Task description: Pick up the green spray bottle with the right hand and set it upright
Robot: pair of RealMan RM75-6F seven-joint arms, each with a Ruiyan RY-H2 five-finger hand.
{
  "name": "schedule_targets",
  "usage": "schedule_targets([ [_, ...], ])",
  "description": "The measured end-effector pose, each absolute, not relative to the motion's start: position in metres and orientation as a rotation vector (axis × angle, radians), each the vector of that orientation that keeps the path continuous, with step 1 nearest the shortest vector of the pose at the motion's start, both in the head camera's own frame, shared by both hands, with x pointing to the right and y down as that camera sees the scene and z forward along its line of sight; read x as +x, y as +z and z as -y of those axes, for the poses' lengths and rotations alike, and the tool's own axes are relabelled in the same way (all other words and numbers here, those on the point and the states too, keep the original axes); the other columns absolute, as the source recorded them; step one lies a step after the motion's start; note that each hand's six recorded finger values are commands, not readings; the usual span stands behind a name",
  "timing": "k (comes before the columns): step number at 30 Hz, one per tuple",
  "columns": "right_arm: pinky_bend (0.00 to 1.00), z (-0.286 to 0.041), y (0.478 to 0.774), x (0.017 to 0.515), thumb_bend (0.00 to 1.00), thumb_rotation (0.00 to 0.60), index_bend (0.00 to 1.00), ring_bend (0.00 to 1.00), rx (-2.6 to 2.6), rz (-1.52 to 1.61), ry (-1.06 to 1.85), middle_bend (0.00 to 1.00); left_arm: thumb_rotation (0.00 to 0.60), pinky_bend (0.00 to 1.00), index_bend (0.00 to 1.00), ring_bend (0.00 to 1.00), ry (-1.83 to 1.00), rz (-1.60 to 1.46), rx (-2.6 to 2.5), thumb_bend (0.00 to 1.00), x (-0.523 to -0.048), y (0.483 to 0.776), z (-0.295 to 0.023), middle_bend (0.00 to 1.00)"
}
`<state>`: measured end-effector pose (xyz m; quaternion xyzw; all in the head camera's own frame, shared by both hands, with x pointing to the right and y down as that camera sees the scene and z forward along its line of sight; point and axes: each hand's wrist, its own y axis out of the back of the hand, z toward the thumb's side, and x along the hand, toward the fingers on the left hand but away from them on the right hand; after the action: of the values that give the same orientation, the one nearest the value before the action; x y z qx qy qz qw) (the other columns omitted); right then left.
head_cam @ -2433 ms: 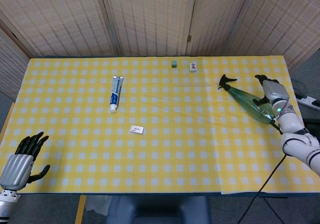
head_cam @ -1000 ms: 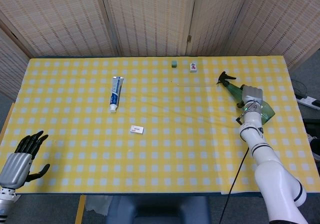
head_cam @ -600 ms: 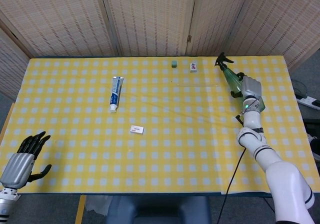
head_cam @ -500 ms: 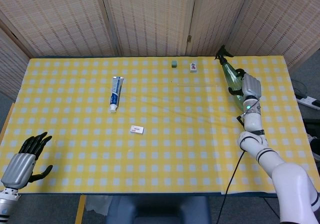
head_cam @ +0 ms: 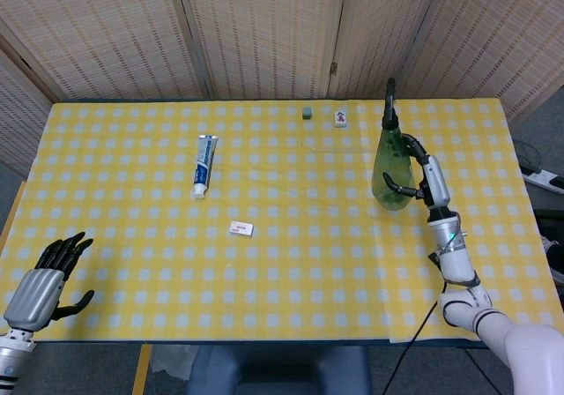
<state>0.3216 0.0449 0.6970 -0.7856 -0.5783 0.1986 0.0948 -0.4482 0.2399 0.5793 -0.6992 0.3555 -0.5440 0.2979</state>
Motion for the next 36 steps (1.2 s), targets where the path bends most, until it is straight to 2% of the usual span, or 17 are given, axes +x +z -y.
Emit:
schedule_targets([
  [9, 0.40, -0.098, 0.718, 0.302, 0.39, 0.600, 0.59, 0.54, -2.456, 1.589, 0.546, 0.56, 0.600, 0.00, 0.00, 0.05, -1.431, -0.970, -1.854, 0.38, -0.450, 0.574, -0.239, 0.02],
  [17, 0.39, -0.114, 0.731, 0.303, 0.39, 0.600, 0.59, 0.54, -2.497, 1.561, 0.621, 0.55, 0.600, 0.00, 0.00, 0.05, -1.424, -0.974, -1.855, 0.38, -0.450, 0.572, -0.239, 0.02],
  [25, 0.39, -0.123, 0.732, 0.303, 0.39, 0.600, 0.59, 0.54, -2.513, 1.538, 0.610, 0.56, 0.600, 0.00, 0.00, 0.05, -1.423, -0.973, -1.852, 0.38, -0.450, 0.572, -0.239, 0.02],
  [30, 0.35, -0.131, 0.730, 0.312, 0.39, 0.600, 0.58, 0.53, -2.504, 1.546, 0.617, 0.53, 0.600, 0.00, 0.00, 0.05, -1.424, -0.971, -1.852, 0.38, -0.450, 0.572, -0.239, 0.02],
  [33, 0.30, -0.138, 0.728, 0.319, 0.39, 0.600, 0.53, 0.48, -2.502, 1.556, 0.623, 0.49, 0.600, 0.00, 0.00, 0.05, -1.425, -0.971, -1.852, 0.38, -0.450, 0.572, -0.239, 0.02],
  [36, 0.21, -0.147, 0.726, 0.328, 0.39, 0.600, 0.36, 0.38, -2.503, 1.552, 0.642, 0.37, 0.600, 0.00, 0.00, 0.05, -1.428, -0.966, -1.851, 0.38, -0.450, 0.573, -0.239, 0.02],
])
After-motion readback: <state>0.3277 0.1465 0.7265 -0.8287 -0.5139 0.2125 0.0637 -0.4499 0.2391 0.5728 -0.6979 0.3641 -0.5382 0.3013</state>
